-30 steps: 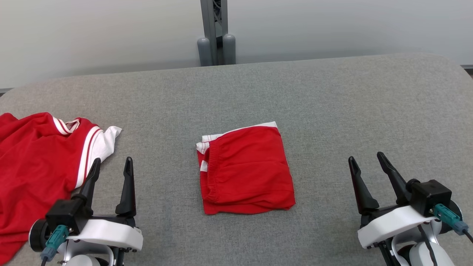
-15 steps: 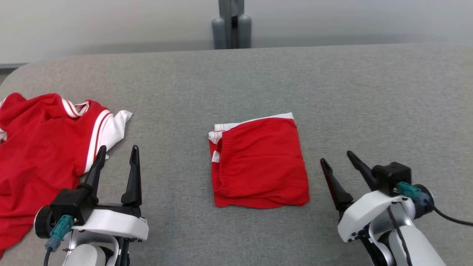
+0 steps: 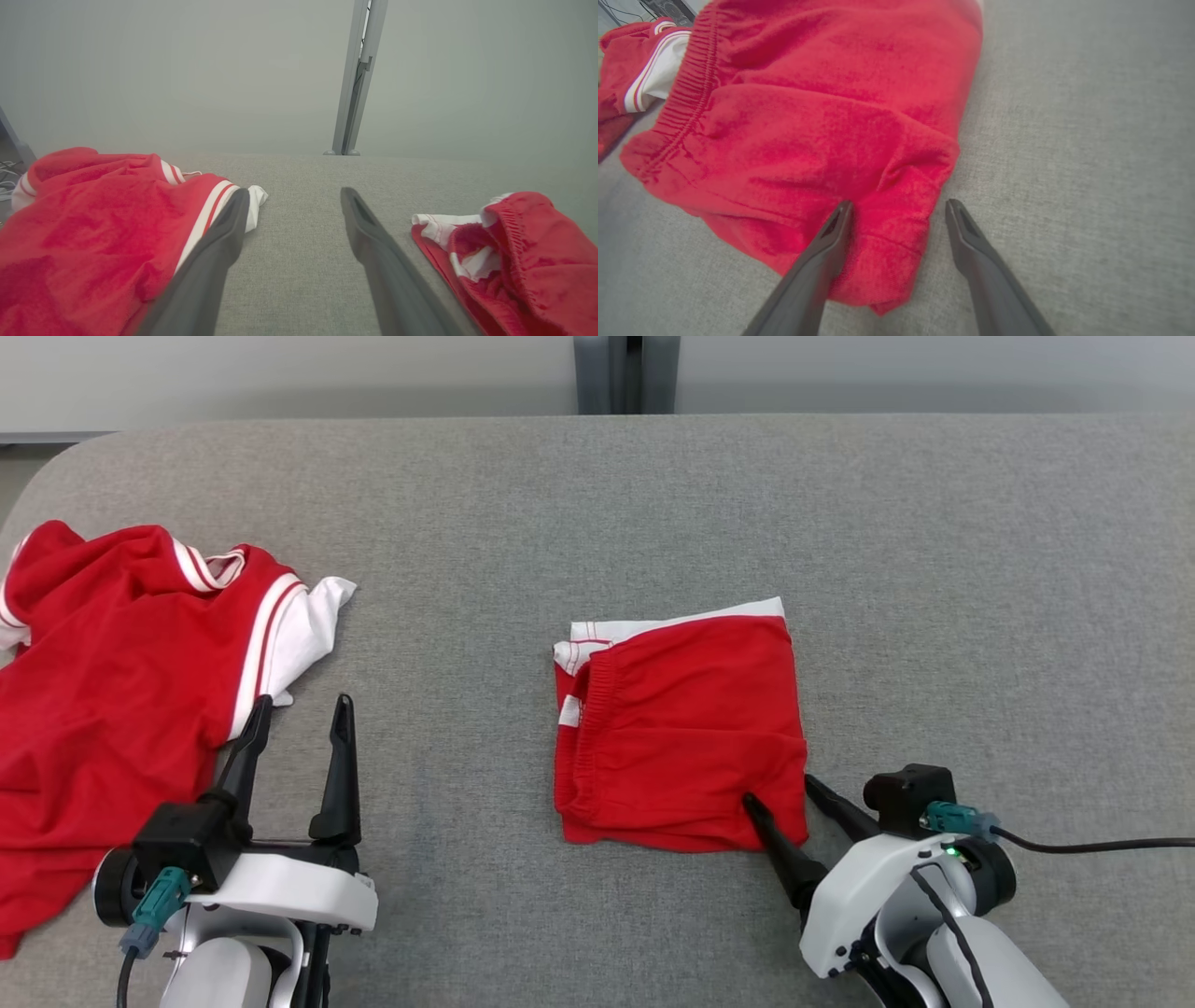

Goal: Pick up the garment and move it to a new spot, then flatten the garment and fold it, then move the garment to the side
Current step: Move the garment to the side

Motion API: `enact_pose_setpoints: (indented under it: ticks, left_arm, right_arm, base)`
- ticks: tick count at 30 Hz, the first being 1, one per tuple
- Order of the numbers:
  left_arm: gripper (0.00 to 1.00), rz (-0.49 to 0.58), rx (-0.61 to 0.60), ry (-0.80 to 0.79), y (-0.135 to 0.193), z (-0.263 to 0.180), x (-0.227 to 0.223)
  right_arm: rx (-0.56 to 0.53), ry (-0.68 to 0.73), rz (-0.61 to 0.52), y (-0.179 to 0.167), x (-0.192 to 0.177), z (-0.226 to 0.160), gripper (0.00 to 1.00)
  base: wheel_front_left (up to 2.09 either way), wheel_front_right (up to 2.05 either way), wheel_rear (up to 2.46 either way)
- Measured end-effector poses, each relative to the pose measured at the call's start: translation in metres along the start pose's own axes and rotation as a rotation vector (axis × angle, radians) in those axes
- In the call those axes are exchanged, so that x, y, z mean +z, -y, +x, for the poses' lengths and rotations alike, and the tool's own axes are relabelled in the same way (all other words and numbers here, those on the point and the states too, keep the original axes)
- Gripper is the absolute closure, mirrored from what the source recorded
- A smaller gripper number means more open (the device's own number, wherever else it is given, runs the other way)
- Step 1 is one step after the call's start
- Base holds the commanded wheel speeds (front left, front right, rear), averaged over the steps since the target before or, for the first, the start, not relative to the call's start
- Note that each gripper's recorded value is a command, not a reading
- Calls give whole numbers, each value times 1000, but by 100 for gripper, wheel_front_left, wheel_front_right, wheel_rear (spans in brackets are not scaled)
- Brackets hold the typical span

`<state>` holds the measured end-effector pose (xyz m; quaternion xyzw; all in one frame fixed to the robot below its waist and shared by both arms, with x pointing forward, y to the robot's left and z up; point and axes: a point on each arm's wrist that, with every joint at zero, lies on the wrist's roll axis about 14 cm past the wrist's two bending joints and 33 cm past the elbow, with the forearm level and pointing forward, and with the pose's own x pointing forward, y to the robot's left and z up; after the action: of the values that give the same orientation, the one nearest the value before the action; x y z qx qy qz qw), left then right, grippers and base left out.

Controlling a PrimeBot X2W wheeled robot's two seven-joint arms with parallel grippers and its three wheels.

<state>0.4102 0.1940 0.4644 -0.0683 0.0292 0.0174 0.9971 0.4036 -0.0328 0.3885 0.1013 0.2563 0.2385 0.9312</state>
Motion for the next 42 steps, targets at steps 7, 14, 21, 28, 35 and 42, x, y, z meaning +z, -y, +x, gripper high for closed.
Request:
enact_pose_setpoints:
  ticks: [7,14,21,28,35,42]
  left_arm:
    - [0,-3,-28,5,10,11,-1]
    - [0,-6,-85,20,28,23,1]
    - [0,-2,-212,39,69,42,7]
    - [0,9,-386,50,128,64,11]
    - [0,5,-547,35,184,79,4]
    - [0,-3,-631,8,213,86,-10]
  right_arm:
    - [-5,40,13,2,5,-1,100]
    - [-99,103,-32,30,16,-14,100]
    - [-281,137,-55,81,13,-51,100]
    - [-492,160,-27,136,3,-102,100]
    - [-669,221,-6,183,8,-144,100]
    - [-803,292,-4,227,26,-166,100]
  base:
    - [0,0,0]
    - [0,0,0]
    - [0,0,0]
    - [0,0,0]
    - [0,0,0]
    - [0,0,0]
